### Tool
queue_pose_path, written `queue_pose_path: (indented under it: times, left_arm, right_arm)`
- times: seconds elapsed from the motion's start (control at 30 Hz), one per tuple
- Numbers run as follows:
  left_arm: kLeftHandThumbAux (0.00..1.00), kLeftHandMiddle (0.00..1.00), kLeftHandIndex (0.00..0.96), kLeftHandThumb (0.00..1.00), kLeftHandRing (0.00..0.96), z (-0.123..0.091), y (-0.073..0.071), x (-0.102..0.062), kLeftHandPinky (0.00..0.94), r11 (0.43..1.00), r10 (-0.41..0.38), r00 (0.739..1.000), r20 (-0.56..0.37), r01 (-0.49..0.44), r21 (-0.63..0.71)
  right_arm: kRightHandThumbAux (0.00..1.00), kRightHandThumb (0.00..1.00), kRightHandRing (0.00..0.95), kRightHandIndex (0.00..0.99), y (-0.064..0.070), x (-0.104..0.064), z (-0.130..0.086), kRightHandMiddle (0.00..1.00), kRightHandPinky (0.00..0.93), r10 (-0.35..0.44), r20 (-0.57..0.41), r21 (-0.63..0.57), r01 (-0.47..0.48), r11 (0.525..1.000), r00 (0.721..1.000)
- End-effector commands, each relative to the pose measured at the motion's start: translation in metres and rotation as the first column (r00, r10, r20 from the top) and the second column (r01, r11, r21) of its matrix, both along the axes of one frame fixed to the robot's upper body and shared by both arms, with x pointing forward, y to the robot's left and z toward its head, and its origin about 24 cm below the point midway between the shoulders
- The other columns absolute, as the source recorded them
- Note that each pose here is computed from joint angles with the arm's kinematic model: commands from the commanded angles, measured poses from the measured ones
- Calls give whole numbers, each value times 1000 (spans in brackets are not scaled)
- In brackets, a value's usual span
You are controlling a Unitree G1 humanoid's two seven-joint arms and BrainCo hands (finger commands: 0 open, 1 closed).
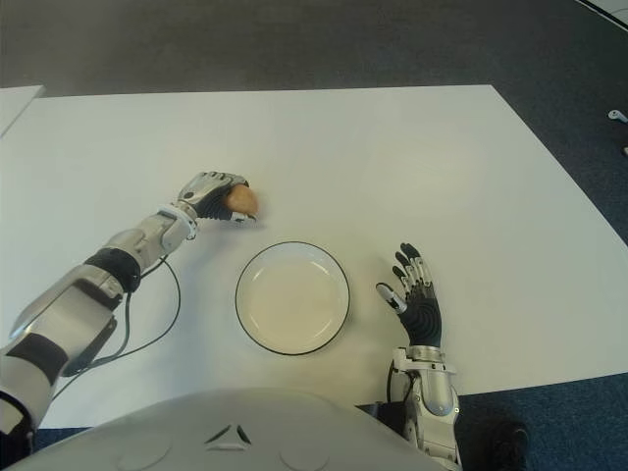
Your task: Put the apples into the plate.
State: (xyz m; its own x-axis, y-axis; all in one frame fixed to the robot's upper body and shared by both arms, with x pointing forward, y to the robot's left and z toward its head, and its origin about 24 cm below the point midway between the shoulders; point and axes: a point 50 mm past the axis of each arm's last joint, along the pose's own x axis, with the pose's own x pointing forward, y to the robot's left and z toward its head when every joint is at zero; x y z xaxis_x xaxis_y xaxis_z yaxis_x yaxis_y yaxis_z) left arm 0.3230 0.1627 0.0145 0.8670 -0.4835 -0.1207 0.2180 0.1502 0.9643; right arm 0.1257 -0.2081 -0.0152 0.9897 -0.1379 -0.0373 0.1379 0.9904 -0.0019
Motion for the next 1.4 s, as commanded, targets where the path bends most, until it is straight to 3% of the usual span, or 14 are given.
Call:
queue_pose_path:
  times: [0.03, 0.17, 0.3, 0.5, 0.63, 0.73, 0.87, 1.0, 1.1, 1.2, 1.4]
  left_arm:
    - [697, 871, 443, 752, 796, 32, 0, -3, 405, 996, -86, 994, 73, 88, -21]
    - [697, 868, 443, 752, 793, 69, -3, -2, 356, 991, -122, 981, 149, 129, -41]
    - [697, 869, 443, 752, 798, 94, -5, -6, 462, 986, -148, 966, 214, 160, -41]
    - [697, 869, 443, 750, 807, 116, -4, -13, 539, 985, -153, 950, 271, 167, -30]
    - [698, 869, 443, 750, 811, 120, -11, -18, 539, 985, -159, 946, 281, 172, -22]
    - [697, 873, 443, 750, 813, 118, -27, -36, 511, 977, -195, 940, 279, 212, -31]
    - [697, 875, 443, 751, 813, 115, -37, -50, 478, 972, -214, 940, 266, 233, -41]
    - [695, 862, 444, 751, 825, 110, -50, -66, 690, 961, -259, 935, 244, 274, -28]
    - [695, 853, 444, 750, 832, 105, -57, -74, 764, 954, -289, 929, 231, 300, -13]
    - [695, 850, 444, 751, 837, 104, -61, -78, 802, 949, -307, 922, 236, 316, -2]
    - [693, 856, 444, 751, 855, 107, -78, -95, 834, 915, -403, 878, 257, 392, 95]
  right_arm:
    - [596, 168, 73, 68, 1, -27, -44, 74, 110, -26, -286, 71, 49, 996, 958]
    - [595, 160, 69, 62, 1, -25, -46, 70, 104, -25, -297, 62, 46, 997, 954]
    - [598, 156, 69, 58, 2, -23, -47, 68, 107, -24, -303, 55, 43, 998, 953]
    - [611, 153, 65, 55, 3, -20, -51, 63, 103, -24, -309, 49, 42, 998, 951]
    - [619, 153, 62, 53, 3, -18, -52, 60, 101, -26, -310, 42, 41, 998, 950]
    - [626, 153, 61, 53, 4, -17, -53, 59, 102, -28, -310, 37, 41, 998, 950]
    - [629, 155, 62, 54, 4, -16, -53, 58, 108, -29, -309, 36, 42, 998, 950]
    - [634, 156, 63, 56, 4, -15, -53, 59, 110, -32, -314, 29, 43, 999, 949]
    - [637, 156, 63, 57, 3, -14, -54, 60, 109, -33, -317, 26, 43, 999, 948]
    - [639, 155, 63, 55, 3, -14, -54, 60, 108, -34, -318, 24, 44, 999, 948]
    - [643, 155, 63, 52, 4, -13, -56, 58, 109, -37, -320, 18, 45, 999, 947]
